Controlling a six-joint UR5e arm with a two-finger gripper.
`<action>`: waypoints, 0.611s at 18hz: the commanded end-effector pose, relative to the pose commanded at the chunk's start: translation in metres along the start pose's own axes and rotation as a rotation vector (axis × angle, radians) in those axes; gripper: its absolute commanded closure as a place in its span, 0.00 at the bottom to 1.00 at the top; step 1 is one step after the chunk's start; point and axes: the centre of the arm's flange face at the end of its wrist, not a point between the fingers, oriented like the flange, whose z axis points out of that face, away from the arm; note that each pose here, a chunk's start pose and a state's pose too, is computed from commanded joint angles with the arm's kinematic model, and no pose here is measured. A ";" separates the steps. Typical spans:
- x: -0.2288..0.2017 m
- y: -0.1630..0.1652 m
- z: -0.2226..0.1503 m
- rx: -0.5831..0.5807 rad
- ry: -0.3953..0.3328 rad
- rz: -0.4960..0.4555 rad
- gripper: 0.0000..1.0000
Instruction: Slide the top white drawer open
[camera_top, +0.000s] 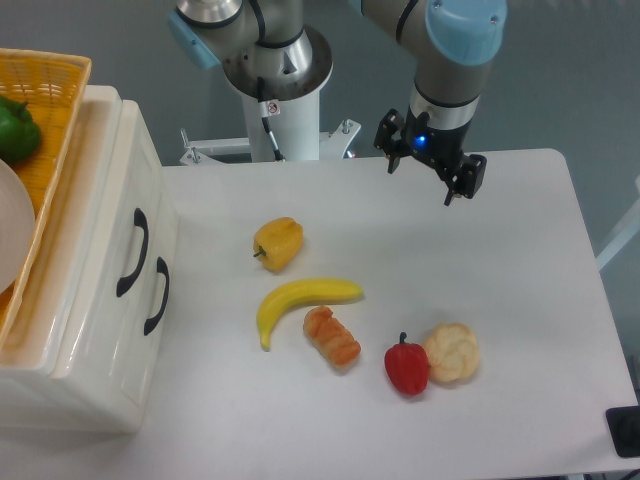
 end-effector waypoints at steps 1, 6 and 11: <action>0.001 0.001 -0.001 -0.004 -0.003 0.002 0.00; 0.003 0.000 -0.001 -0.014 -0.002 0.002 0.00; 0.004 0.001 0.017 -0.017 0.030 -0.009 0.00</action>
